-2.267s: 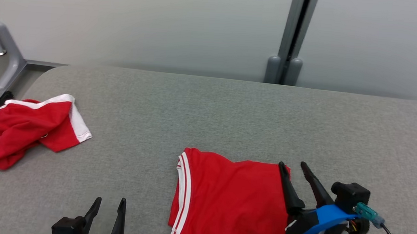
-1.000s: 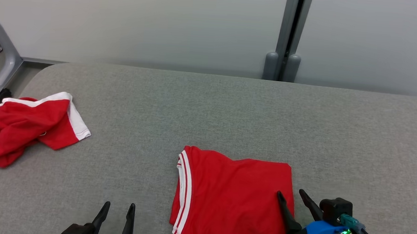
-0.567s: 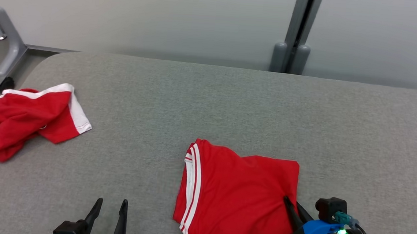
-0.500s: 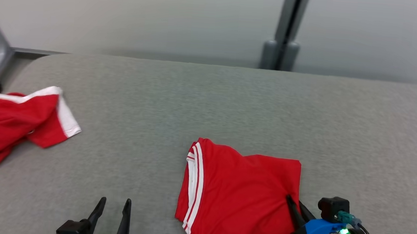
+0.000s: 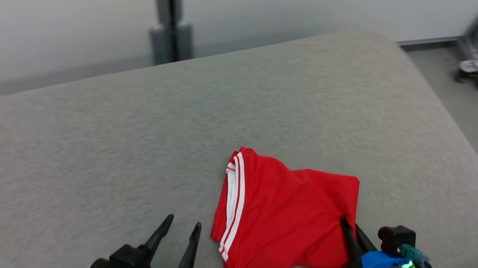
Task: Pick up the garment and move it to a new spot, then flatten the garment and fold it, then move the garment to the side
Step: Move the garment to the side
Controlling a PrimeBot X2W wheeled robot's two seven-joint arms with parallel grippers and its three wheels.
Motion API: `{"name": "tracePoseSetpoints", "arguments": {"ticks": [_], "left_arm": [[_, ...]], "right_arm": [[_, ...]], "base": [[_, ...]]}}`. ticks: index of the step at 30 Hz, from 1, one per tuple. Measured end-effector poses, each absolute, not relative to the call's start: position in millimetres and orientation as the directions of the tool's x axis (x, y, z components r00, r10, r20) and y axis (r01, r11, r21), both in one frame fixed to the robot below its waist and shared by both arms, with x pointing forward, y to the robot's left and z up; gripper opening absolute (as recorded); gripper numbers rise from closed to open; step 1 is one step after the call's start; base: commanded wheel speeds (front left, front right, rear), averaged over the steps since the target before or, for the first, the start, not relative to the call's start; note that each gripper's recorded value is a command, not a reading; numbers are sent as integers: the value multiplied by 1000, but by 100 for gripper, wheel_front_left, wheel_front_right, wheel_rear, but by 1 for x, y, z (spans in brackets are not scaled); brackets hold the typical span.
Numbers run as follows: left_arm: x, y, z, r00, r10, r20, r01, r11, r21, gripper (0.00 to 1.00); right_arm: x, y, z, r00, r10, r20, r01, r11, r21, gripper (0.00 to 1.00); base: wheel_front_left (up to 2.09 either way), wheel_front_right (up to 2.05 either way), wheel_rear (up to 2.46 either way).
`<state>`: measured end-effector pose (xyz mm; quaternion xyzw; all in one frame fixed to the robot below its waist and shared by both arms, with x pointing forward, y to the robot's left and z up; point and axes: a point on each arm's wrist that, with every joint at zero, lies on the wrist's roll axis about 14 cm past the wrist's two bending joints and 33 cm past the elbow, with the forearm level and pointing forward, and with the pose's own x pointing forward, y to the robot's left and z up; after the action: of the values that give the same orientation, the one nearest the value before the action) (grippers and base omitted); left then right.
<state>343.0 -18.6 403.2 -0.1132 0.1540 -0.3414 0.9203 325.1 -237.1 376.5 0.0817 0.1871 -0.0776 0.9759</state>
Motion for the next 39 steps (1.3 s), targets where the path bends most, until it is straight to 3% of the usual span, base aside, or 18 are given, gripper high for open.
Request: {"name": "tracePoseSetpoints", "arguments": {"ticks": [8, 14, 19, 24, 29, 36, 37, 38, 39], "left_arm": [[333, -71, 408, 569, -804, -175, 739, 593, -321, 100], [335, -64, 393, 537, -818, -207, 756, 576, -311, 100], [353, -36, 378, 571, -784, -242, 726, 620, -296, 100], [376, -6, 370, 619, -743, -254, 688, 669, -279, 100], [392, 22, 364, 677, -687, -262, 630, 726, -276, 100], [397, 39, 359, 716, -643, -271, 579, 764, -286, 100], [398, 39, 360, 718, -642, -269, 577, 765, -287, 100], [398, 39, 360, 718, -642, -269, 576, 765, -287, 100], [398, 39, 360, 719, -642, -268, 576, 765, -287, 100]], "right_arm": [[290, -278, 388, 898, -267, -348, 323, 940, 111, 0], [315, -287, 395, 905, -260, -338, 282, 959, 18, 0], [368, -323, 425, 906, -311, -286, 286, 950, -127, 0], [414, -375, 463, 863, -443, -243, 368, 880, -299, 0], [435, -412, 482, 797, -564, -215, 452, 794, -406, 0], [451, -417, 480, 769, -602, -217, 460, 755, -467, 0], [451, -419, 482, 767, -606, -210, 465, 751, -470, 3], [450, -421, 484, 762, -615, -205, 477, 746, -466, 48], [447, -424, 485, 754, -625, -205, 484, 738, -469, 100]], "base": [[0, 0, 0], [0, 0, 0], [0, 0, 0], [0, 0, 0], [0, 0, 0], [0, 0, 0], [0, 0, 0], [0, 0, 0], [0, 0, 0]]}}
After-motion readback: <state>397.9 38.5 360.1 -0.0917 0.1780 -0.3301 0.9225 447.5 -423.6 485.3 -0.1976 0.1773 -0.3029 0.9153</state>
